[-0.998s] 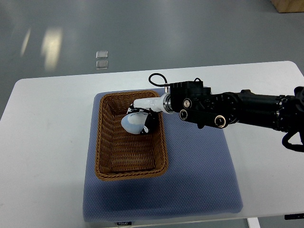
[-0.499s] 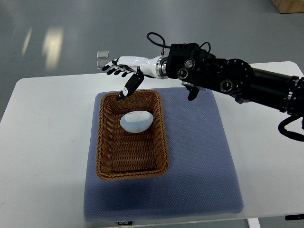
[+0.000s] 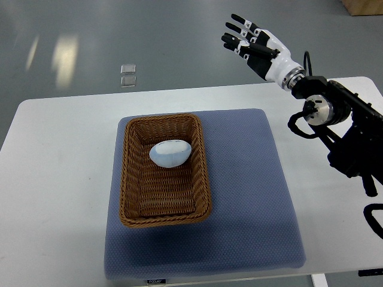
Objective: Place blue toy in brown basket
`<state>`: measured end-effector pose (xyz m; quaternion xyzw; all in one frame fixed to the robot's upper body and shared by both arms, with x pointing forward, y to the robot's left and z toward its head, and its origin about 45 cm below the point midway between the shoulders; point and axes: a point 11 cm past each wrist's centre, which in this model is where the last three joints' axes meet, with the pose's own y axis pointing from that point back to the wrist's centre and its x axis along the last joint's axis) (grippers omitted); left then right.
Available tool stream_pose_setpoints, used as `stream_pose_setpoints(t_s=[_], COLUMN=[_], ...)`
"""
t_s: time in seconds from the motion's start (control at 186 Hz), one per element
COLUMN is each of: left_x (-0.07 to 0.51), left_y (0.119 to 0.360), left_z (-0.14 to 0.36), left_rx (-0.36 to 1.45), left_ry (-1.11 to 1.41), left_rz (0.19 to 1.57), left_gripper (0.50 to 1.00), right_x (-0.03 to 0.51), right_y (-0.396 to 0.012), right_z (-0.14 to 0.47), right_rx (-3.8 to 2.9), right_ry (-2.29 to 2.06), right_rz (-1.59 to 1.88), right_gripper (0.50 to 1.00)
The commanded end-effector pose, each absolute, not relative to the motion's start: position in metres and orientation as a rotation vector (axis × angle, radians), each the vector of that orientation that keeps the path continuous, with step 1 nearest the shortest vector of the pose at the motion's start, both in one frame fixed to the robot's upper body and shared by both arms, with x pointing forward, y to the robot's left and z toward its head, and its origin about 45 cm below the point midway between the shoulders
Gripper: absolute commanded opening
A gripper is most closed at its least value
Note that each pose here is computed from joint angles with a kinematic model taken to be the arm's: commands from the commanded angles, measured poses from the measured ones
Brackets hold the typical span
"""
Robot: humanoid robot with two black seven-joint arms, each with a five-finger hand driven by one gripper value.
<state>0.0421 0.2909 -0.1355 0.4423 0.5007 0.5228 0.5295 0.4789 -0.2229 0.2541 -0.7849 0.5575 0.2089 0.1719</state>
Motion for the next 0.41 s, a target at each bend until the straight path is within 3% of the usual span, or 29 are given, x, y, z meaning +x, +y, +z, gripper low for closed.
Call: stream_pose_setpoints(t_s=[0.0, 0.408], left_x=[0.042, 0.042], left_y=[0.291, 0.291], left_z=[-0.135, -0.136], left_rx=[1.059, 1.059], left_ry=[1.192, 1.194], left_rz=[1.248, 1.249], left_gripper=[1.000, 1.000], right_x=[0.466, 0.440], right_y=[-0.233, -0.239], right_z=[0.223, 0.182], right_rx=[-2.032, -1.818], right_ry=[1.590, 1.540], right_rz=[0.739, 0.863], right_gripper=[0.897, 0.897])
